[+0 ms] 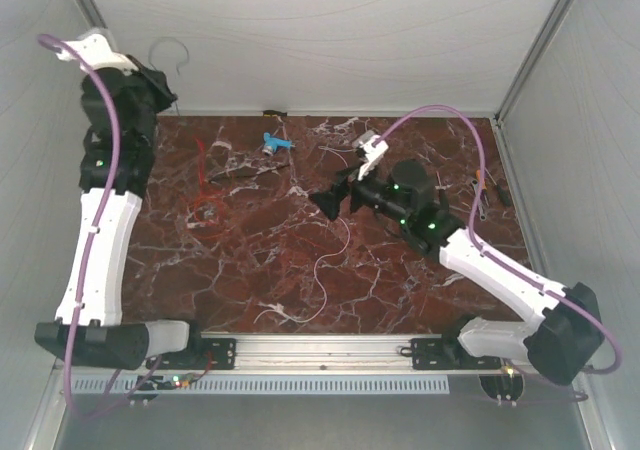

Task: Zip-tie the wires
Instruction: Untie the cable at the center of the board, then straighten the cable at the center of the board.

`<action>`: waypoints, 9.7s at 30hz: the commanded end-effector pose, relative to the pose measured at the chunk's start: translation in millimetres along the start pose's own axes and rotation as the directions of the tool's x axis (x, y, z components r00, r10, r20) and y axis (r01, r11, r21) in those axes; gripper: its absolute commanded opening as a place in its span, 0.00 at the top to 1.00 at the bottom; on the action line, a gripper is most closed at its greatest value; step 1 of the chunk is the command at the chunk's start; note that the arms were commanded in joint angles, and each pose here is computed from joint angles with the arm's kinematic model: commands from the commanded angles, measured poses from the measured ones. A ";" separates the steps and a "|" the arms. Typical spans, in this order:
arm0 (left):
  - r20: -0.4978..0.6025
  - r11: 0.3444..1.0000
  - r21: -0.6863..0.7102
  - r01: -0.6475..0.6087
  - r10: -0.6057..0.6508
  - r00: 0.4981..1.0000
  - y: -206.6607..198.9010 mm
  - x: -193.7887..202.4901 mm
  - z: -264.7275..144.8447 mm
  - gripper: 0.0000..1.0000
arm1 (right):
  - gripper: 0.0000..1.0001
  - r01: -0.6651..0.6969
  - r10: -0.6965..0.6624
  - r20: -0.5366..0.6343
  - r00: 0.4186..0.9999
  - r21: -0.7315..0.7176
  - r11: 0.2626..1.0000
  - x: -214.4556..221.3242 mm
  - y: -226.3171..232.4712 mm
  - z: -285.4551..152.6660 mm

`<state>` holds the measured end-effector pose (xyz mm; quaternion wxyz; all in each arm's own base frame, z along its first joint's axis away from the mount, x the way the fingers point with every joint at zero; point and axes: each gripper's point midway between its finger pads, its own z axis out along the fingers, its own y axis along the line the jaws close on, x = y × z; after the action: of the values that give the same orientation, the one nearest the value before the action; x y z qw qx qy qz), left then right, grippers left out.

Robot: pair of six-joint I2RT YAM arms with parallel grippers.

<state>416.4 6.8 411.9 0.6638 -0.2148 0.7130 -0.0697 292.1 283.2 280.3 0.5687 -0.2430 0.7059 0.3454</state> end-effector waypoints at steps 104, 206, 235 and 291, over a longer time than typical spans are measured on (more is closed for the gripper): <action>0.510 0.961 0.257 -0.104 -0.043 0.859 -84.5 -226.8 -108.9 1.00 | 0.13 0.271 -0.265 0.099 0.959 -0.587 0.763 97.1 167.9 236.1; -0.066 0.415 0.887 0.202 -0.318 0.946 -180.7 -148.3 -209.3 1.00 | 0.10 0.169 -0.121 0.158 0.980 -0.337 0.926 -40.5 103.1 40.5; -0.108 0.294 0.932 0.213 -0.337 0.935 -197.0 -168.5 -234.6 1.00 | 0.52 0.193 -0.174 0.112 0.978 -0.194 0.962 33.5 95.5 114.6; -0.053 0.322 0.931 0.171 -0.345 0.937 -197.1 -177.5 -232.1 1.00 | 1.00 -0.098 0.183 0.188 0.965 -0.390 0.916 12.2 121.8 82.4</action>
<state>247.2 -143.7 662.8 0.6816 0.0641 0.4699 -0.5572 259.7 437.0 268.4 0.5399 -0.2682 0.5944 0.5322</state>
